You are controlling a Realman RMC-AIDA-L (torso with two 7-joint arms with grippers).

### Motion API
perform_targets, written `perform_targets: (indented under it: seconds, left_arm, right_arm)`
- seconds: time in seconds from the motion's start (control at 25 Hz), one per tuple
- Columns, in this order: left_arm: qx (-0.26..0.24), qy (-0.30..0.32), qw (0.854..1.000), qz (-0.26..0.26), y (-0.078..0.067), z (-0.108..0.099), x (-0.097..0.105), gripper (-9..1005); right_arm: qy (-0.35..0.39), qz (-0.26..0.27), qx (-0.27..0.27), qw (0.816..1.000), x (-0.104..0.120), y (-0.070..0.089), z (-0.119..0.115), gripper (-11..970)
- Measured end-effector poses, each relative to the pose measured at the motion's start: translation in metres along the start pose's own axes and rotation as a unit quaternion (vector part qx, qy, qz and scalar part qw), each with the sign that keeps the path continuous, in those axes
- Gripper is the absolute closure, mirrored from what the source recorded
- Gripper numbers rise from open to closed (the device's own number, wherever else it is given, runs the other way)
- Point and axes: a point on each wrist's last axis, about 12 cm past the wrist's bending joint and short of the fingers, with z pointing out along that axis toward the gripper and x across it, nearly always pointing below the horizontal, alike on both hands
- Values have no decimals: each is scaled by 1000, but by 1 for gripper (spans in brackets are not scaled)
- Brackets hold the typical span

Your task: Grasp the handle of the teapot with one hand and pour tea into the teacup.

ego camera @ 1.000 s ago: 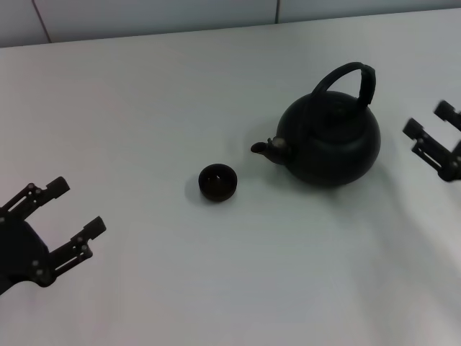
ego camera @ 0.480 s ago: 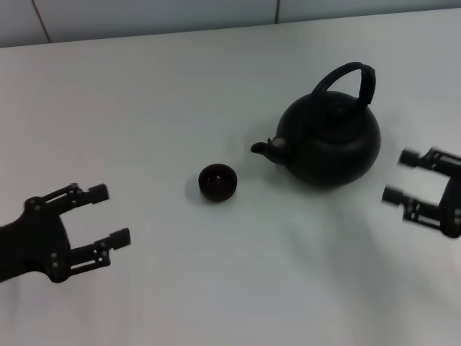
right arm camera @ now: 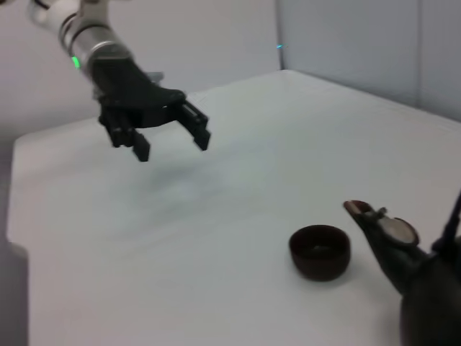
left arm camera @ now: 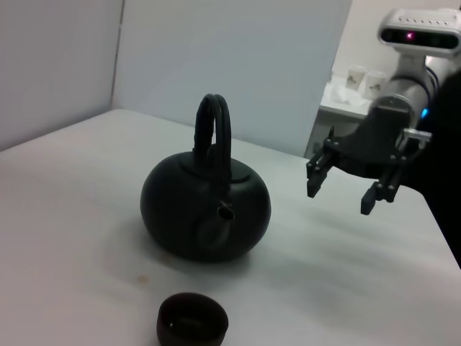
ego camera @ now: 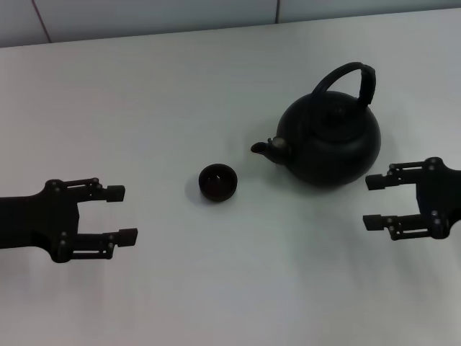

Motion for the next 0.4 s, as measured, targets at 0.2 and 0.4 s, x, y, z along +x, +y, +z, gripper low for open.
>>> perform_targets:
  seconds: [0.2,0.4]
  left_arm:
    - [3,-9,1000,1,-2,2,-1,209]
    - [1,-19,1000,1,-2,1,-2,209]
  right_arm:
    - [3,-13,-10,1000,-10,-4,6,279]
    - [1,-12,-11,1000,-10,-4,10,280]
